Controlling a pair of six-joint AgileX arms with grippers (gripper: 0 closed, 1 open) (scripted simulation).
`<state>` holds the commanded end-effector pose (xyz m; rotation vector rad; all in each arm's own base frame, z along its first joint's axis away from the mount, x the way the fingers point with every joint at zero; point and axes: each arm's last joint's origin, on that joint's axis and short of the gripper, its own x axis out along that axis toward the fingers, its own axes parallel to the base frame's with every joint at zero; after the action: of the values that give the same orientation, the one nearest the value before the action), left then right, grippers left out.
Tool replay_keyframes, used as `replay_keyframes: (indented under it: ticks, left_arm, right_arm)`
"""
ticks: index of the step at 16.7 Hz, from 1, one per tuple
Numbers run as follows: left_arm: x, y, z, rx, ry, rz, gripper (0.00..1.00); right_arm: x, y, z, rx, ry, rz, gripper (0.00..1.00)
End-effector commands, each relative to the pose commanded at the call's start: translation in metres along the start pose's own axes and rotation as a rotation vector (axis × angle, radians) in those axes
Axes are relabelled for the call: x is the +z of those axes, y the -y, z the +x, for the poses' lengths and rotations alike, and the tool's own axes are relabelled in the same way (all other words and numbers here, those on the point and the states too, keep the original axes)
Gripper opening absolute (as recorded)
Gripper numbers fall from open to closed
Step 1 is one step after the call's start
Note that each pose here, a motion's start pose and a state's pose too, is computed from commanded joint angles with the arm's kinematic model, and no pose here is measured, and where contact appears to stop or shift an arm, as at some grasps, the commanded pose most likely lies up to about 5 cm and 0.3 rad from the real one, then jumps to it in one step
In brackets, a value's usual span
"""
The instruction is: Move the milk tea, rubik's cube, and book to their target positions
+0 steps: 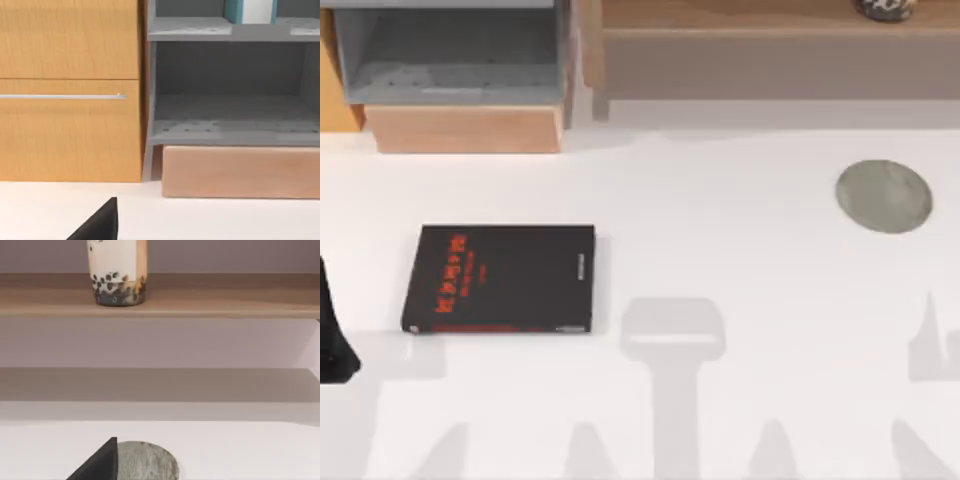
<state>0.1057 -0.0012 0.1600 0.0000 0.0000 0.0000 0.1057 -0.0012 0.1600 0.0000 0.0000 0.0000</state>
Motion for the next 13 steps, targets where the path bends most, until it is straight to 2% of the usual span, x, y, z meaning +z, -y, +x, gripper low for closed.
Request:
replay_keyframes:
  ticks: [4, 8, 11, 13]
  left_arm:
    - [0.000, 0.000, 0.000, 0.000, 0.000, 0.000, 1.00]
    - [0.000, 0.000, 0.000, 0.000, 0.000, 0.000, 1.00]
    - [0.000, 0.000, 0.000, 0.000, 0.000, 0.000, 1.00]
    - [0.000, 0.000, 0.000, 0.000, 0.000, 0.000, 1.00]
  right_arm:
    - [0.009, 0.000, 0.000, -0.001, 0.019, 0.000, 1.00]
    - [0.051, -0.003, 0.009, -0.008, 0.079, 0.000, 1.00]
    - [0.087, -0.008, 0.035, -0.011, 0.093, 0.001, 1.00]
    - [0.106, -0.014, 0.065, -0.012, 0.078, 0.000, 1.00]
